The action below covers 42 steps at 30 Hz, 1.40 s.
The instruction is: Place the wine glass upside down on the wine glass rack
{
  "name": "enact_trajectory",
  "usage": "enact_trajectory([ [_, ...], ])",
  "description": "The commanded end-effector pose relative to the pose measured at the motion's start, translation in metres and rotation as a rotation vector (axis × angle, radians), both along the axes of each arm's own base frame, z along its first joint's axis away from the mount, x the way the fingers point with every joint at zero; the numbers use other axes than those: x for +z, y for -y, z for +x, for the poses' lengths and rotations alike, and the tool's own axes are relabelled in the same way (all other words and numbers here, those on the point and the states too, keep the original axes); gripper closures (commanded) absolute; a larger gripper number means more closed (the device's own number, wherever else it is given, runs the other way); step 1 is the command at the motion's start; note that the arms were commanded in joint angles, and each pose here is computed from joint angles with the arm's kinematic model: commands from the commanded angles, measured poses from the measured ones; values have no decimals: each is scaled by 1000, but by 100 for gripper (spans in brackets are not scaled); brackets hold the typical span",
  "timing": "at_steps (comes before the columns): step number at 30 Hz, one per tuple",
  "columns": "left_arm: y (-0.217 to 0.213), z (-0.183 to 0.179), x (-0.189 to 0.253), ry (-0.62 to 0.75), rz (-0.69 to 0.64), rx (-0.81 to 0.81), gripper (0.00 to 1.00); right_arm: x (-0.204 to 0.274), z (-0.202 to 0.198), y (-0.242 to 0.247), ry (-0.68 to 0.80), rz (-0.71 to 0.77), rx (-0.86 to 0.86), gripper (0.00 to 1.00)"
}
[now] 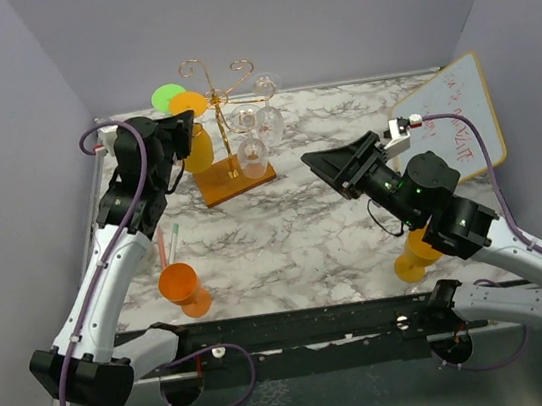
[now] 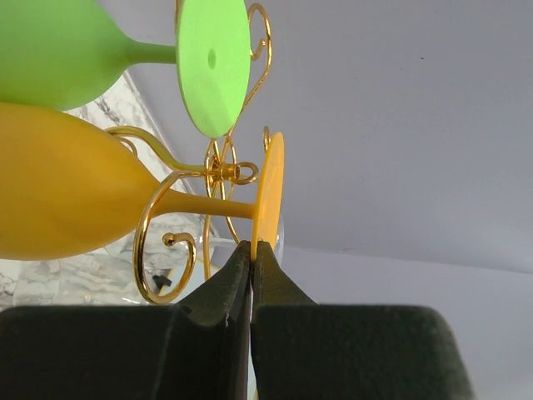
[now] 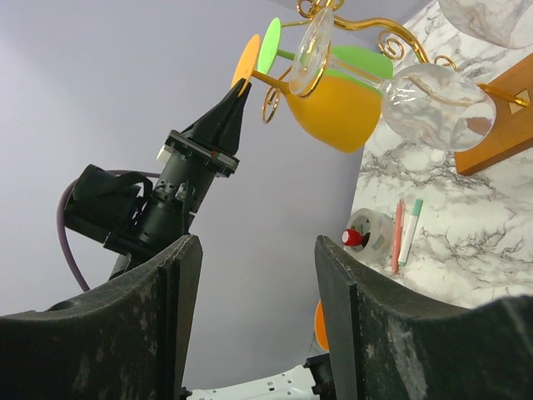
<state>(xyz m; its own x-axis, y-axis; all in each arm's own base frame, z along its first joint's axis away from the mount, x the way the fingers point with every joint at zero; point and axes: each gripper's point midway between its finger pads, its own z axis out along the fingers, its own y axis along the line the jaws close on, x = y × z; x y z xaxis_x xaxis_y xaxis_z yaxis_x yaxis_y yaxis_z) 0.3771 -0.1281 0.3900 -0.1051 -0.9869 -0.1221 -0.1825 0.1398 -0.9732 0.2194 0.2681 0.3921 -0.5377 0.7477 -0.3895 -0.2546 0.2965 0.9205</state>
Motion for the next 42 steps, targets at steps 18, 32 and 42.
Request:
enact_trajectory([
  [18, -5, -33, 1, 1, -41, -36, 100, 0, 0, -4, -10, 6, 11, 39],
  [32, 7, -42, -15, -29, -45, -110, 100, -2, -1, -1, -16, 9, 5, 39],
  [42, -12, -42, -7, -11, 8, -23, 100, -1, -2, -1, -14, 4, 5, 39],
])
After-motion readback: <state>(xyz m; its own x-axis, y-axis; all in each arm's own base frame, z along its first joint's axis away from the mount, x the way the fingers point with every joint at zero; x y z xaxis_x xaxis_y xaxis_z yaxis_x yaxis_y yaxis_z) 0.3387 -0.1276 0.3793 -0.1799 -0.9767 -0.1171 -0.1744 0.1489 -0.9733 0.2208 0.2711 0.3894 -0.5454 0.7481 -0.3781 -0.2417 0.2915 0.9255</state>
